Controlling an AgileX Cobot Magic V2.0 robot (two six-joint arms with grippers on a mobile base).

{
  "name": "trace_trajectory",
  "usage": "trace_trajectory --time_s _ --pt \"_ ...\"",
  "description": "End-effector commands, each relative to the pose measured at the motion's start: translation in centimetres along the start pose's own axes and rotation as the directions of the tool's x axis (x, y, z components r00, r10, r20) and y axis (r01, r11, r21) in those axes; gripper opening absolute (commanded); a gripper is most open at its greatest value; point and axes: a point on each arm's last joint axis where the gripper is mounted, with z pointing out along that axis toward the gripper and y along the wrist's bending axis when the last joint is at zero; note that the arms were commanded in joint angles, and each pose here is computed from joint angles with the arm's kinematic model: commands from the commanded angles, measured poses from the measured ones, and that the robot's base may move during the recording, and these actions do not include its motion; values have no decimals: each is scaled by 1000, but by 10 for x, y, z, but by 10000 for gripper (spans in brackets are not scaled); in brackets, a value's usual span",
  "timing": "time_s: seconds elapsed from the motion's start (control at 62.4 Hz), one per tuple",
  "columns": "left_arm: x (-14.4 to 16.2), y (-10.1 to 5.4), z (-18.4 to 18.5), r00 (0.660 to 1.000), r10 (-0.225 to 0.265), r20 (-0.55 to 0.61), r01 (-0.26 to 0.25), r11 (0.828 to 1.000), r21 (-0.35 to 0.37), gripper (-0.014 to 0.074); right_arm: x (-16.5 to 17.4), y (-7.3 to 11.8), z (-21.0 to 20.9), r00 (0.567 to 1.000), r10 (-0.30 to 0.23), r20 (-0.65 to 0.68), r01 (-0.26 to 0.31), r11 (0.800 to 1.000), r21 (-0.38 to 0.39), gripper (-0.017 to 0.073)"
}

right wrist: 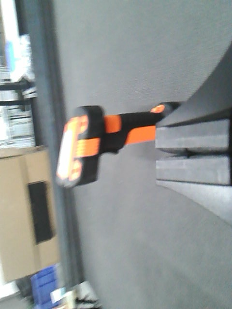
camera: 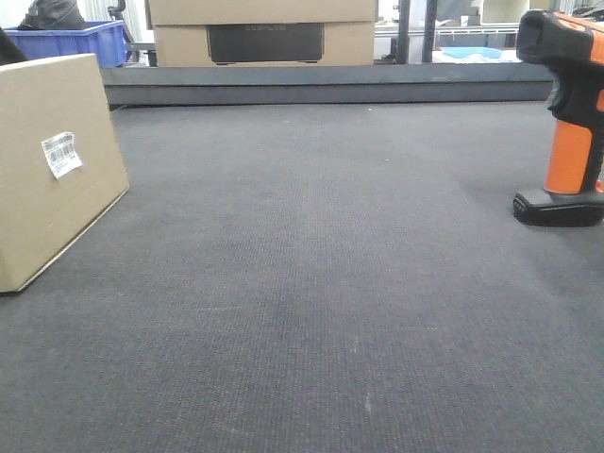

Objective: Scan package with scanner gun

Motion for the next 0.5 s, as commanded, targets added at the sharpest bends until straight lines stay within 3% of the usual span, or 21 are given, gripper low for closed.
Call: trace_trajectory --time_s 0.0,0.224,0.368,0.48 --pt "6 -1 -11 998 -11 64 9 1000 23 -91 0 1 -11 1000 -10 21 11 1000 -18 -168" --pt "22 4 -52 963 38 266 -42 999 8 -91 -2 3 -32 996 -12 83 17 999 -52 -168" --pt "29 7 -77 917 68 392 -69 998 -13 -91 -11 7 -40 997 -70 -41 68 996 -52 -168" --pt "35 7 -86 904 68 422 -69 998 -13 -91 -26 9 -46 994 -112 -16 111 993 -43 -168"
